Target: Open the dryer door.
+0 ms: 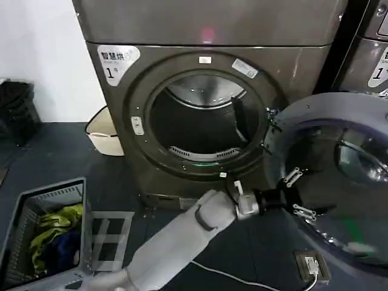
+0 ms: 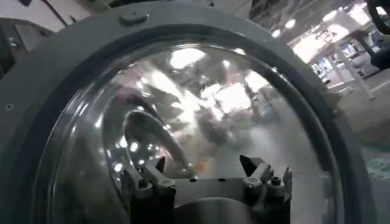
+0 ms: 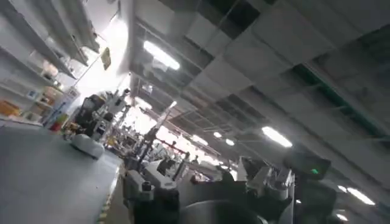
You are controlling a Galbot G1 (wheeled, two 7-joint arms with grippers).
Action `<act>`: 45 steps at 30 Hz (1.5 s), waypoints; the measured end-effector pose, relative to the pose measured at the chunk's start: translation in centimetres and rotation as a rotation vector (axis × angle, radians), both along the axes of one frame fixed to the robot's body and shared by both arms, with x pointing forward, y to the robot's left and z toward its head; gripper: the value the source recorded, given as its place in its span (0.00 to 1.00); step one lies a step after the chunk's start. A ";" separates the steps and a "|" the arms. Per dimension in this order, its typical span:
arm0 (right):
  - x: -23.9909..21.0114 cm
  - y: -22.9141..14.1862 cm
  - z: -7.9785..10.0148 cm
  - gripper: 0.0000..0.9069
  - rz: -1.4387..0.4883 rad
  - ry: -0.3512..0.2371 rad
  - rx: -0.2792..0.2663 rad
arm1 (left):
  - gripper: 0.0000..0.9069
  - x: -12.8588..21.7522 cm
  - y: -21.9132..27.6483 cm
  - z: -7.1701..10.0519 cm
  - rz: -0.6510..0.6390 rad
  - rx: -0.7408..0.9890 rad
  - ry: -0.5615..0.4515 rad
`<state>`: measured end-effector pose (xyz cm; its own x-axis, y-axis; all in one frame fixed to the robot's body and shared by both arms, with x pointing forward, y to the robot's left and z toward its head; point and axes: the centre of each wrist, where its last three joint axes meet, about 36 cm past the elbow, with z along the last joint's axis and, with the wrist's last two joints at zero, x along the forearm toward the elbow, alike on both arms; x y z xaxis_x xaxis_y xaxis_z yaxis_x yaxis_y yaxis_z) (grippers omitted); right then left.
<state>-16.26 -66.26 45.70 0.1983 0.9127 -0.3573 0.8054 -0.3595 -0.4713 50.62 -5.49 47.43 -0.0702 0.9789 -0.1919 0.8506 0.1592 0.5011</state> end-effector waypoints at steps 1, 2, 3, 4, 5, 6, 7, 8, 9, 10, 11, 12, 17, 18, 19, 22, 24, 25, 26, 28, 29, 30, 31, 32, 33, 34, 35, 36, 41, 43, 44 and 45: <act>-0.2 0.0 0.0 1.00 -0.006 0.001 0.004 | 1.00 0.2 -0.2 0.0 0.002 0.003 0.001; -0.4 0.0 0.1 1.00 -0.011 0.000 0.009 | 1.00 0.5 -0.4 -0.1 0.003 0.005 0.002; -0.6 -0.1 0.2 1.00 -0.014 0.000 0.012 | 1.00 0.6 -0.6 -0.1 0.004 0.007 0.000; -0.7 -0.2 0.2 1.00 -0.014 0.000 0.014 | 1.00 0.8 -0.8 -0.1 0.004 0.006 -0.001; -0.8 -0.2 0.2 1.00 -0.014 0.000 0.015 | 1.00 1.0 -1.0 -0.1 0.005 0.007 -0.002; -0.8 -0.3 0.3 1.00 -0.015 -0.001 0.017 | 1.00 1.2 -1.3 -0.1 0.005 0.007 -0.001; -0.8 -0.3 0.3 1.00 -0.015 -0.001 0.017 | 1.00 1.3 -1.5 -0.1 0.006 0.007 0.002; -0.8 -0.3 0.3 1.00 -0.014 -0.001 0.018 | 1.00 1.6 -1.7 -0.1 0.008 0.007 0.004; -0.8 -0.3 0.3 1.00 -0.014 -0.001 0.018 | 1.00 1.7 -1.9 0.0 0.010 0.007 0.006; -0.8 -0.3 0.2 1.00 -0.012 -0.001 0.019 | 1.00 1.8 -2.2 0.0 0.010 0.007 0.006; -0.6 -0.3 0.0 1.00 -0.007 -0.001 0.020 | 1.00 1.8 -2.4 0.1 0.012 0.005 0.007; -0.5 -0.3 -0.2 1.00 -0.003 -0.002 0.023 | 1.00 1.8 -2.7 0.2 0.011 0.002 0.008; 0.8 0.0 -1.1 1.00 0.024 -0.009 0.033 | 1.00 1.6 -2.9 0.2 0.027 0.016 0.023; 1.2 0.0 -1.2 1.00 0.029 -0.012 0.037 | 1.00 1.3 -2.9 0.2 0.024 0.020 0.024; 1.5 0.0 -1.2 1.00 0.032 -0.016 0.042 | 1.00 1.0 -2.8 0.1 0.019 0.021 0.024; 2.4 -0.1 -1.0 1.00 0.045 -0.019 0.044 | 1.00 0.6 -0.8 0.1 0.030 0.026 0.006; 2.7 -0.3 -0.9 1.00 0.053 -0.018 0.041 | 1.00 0.5 1.1 0.0 0.047 0.024 -0.004; 2.9 -0.4 -0.9 1.00 0.058 -0.017 0.042 | 1.00 0.3 2.0 -0.1 0.053 0.023 -0.003; 2.9 -0.4 -0.9 1.00 0.061 -0.015 0.042 | 1.00 0.0 3.0 -0.2 0.057 0.020 -0.004; 3.1 -0.4 -1.0 1.00 0.070 -0.013 0.044 | 1.00 -0.6 5.0 -0.3 0.063 0.019 -0.004; 3.3 -0.2 -1.0 1.00 0.077 -0.010 0.045 | 1.00 -1.0 6.0 -0.3 0.067 0.019 -0.009; 3.4 -0.1 -1.2 1.00 0.080 -0.009 0.049 | 1.00 -1.5 7.0 -0.3 0.070 0.018 -0.017; 3.6 0.0 -1.4 1.00 0.084 -0.010 0.053 | 1.00 -1.8 8.0 -0.4 0.076 0.021 -0.024; 3.8 0.0 -1.5 1.00 0.090 -0.011 0.055 | 1.00 -2.3 9.0 -0.5 0.080 0.025 -0.034; 4.0 0.0 -1.6 1.00 0.093 -0.011 0.055 | 1.00 -2.8 10.0 -0.4 0.086 0.027 -0.051; 4.1 -0.1 -1.6 1.00 0.094 -0.013 0.054 | 1.00 -3.1 11.1 -0.5 0.093 0.034 -0.067; 4.2 -0.1 -1.6 1.00 0.095 -0.014 0.054 | 1.00 -3.5 12.2 -0.5 0.101 0.041 -0.088; 4.2 -0.2 -1.6 1.00 0.095 -0.015 0.054 | 1.00 -3.9 13.2 -0.5 0.110 0.048 -0.110; 4.1 -0.5 -1.9 1.00 0.102 -0.015 0.054 | 1.00 -5.3 19.1 -0.7 0.175 0.094 -0.222; 4.1 -0.5 -2.2 1.00 0.107 -0.016 0.056 | 1.00 -5.7 21.7 -1.1 0.207 0.133 -0.270; 4.2 -0.6 -2.3 1.00 0.111 -0.016 0.057 | 1.00 -5.7 23.2 -1.4 0.231 0.167 -0.299; 4.3 -0.6 -2.5 1.00 0.115 -0.016 0.060 | 1.00 -5.8 24.7 -1.7 0.250 0.200 -0.334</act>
<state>-11.97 -66.90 43.22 0.0967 0.9492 -0.2995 0.8472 -0.2365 -0.4758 44.79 19.21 45.77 -0.2750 0.9600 -0.0534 0.5850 0.2112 0.7831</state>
